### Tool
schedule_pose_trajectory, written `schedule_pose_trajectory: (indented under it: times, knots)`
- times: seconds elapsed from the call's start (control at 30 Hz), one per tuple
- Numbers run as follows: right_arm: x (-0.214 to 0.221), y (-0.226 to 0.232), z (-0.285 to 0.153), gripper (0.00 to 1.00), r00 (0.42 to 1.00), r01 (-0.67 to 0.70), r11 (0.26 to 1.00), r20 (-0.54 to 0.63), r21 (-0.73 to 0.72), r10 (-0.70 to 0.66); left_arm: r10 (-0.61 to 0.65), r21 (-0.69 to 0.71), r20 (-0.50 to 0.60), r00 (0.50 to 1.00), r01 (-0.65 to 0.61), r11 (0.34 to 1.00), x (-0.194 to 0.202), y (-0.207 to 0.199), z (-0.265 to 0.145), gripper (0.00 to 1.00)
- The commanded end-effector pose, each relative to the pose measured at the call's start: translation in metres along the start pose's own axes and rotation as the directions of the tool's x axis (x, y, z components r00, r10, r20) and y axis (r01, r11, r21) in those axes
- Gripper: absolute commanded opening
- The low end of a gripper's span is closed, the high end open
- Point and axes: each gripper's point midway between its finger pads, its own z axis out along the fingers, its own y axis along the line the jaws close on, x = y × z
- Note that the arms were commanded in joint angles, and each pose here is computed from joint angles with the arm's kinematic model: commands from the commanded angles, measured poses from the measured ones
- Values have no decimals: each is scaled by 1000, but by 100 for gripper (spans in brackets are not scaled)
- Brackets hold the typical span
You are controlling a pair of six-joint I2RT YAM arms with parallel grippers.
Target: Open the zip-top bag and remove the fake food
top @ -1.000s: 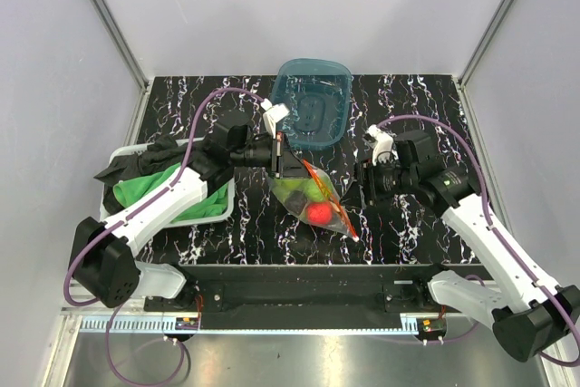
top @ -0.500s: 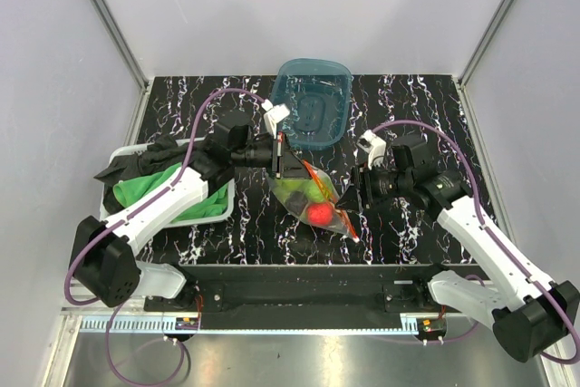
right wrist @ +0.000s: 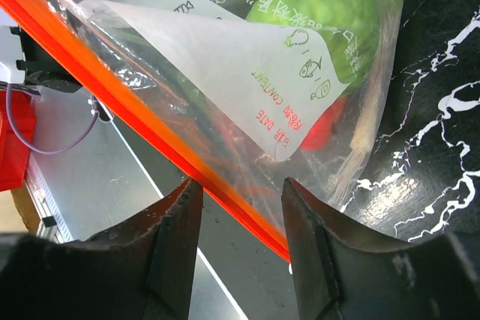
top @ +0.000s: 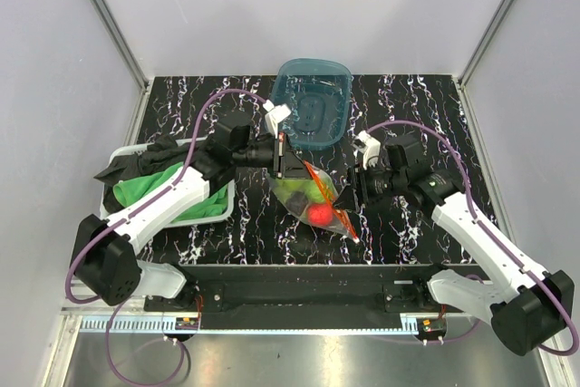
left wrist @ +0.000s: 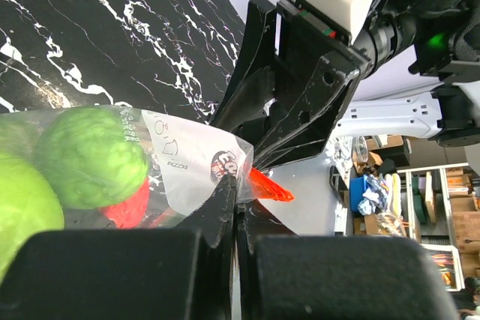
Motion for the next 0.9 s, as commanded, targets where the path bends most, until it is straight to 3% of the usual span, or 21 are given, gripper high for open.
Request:
schedule_pose_trajectory:
  times: [0.0,0.23,0.27,0.33,0.43,0.53,0.6,0.8,0.87]
  knots:
    - [-8,-3,6,52,998,49,999,40,9,-49,75,86,55,996,-80,993,-25,-32,-1,0]
    - [-12,-10,10,30,996,49,998,78,42,-52,52,78,61,997,-56,995,-31,-32,2,0]
    - [-14,-7,9,18,995,50,998,86,37,-53,42,72,60,997,-47,996,-31,-32,1,0]
    - [-22,3,3,3,993,51,999,103,19,-52,32,23,46,998,-33,999,-27,-25,-1,2]
    - [-34,19,-6,0,992,21,1000,125,-17,-19,76,-82,64,995,-71,994,-29,-16,-9,34]
    - [-45,35,-11,0,990,-15,998,139,-67,24,141,-211,109,984,-116,971,-35,-11,-23,80]
    - [-52,39,-13,0,988,-24,997,152,-74,35,173,-300,153,973,-121,946,-37,-5,-28,91]
    - [-58,40,-14,0,987,-69,996,141,-59,77,175,-465,326,929,-3,885,-33,-12,-46,91]
    - [-57,40,-14,0,985,-91,994,138,-61,99,169,-486,305,937,1,874,-19,-16,-40,84]
